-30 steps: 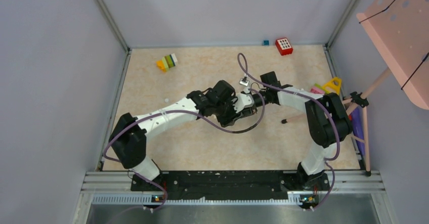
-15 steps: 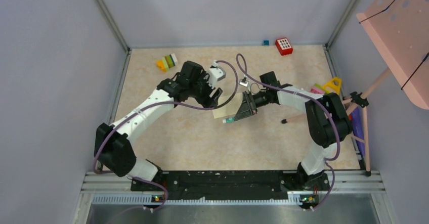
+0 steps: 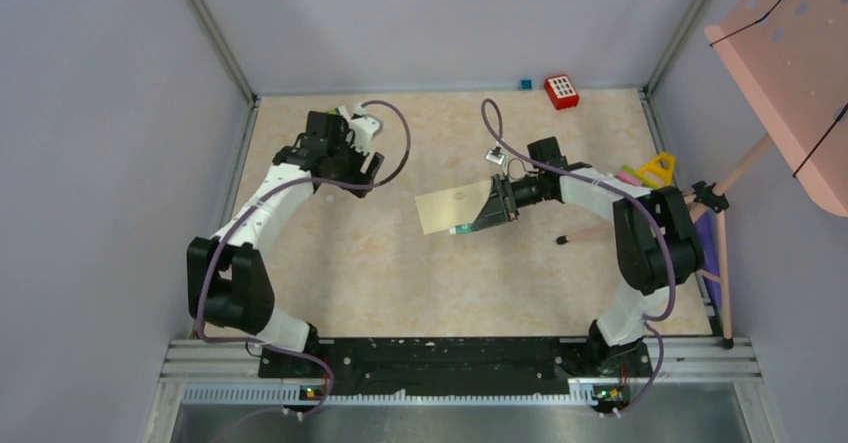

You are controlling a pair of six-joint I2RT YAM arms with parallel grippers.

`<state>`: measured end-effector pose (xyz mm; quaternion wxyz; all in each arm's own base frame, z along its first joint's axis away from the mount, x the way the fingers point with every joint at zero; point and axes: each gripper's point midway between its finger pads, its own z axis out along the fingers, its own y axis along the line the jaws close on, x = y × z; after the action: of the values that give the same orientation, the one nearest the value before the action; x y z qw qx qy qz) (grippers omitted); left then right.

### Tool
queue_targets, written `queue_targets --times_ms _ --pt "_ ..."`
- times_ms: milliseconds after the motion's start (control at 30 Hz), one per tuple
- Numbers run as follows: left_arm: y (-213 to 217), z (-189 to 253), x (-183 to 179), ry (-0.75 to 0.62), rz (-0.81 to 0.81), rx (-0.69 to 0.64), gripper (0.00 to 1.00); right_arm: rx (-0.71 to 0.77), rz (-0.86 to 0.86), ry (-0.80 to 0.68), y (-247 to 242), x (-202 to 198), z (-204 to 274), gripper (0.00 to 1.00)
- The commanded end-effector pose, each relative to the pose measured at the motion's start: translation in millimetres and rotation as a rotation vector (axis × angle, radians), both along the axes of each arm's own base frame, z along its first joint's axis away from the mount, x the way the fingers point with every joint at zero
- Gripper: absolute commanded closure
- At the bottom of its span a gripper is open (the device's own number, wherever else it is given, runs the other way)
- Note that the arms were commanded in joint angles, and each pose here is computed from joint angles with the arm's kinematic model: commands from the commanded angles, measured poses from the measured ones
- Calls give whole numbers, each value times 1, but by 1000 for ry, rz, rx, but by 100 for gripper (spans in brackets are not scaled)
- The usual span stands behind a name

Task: Place the letter into the envelope and seal it
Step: Close the solid glue cap on the solid glue.

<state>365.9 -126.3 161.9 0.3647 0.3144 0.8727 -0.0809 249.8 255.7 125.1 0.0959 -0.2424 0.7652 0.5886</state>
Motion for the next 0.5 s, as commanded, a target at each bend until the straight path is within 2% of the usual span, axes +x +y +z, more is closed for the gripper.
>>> queue_targets --times_ms 0,100,267,467 --pt "46 -27 18 56 118 47 21 38 -11 -157 -4 14 33 91" --pt "64 -43 24 125 156 24 22 35 -17 -172 -6 14 35 91" --pt "84 -71 35 232 208 -11 30 40 -11 -206 -9 14 38 91" --pt "100 -87 49 237 268 15 37 47 -7 -209 -10 12 40 91"
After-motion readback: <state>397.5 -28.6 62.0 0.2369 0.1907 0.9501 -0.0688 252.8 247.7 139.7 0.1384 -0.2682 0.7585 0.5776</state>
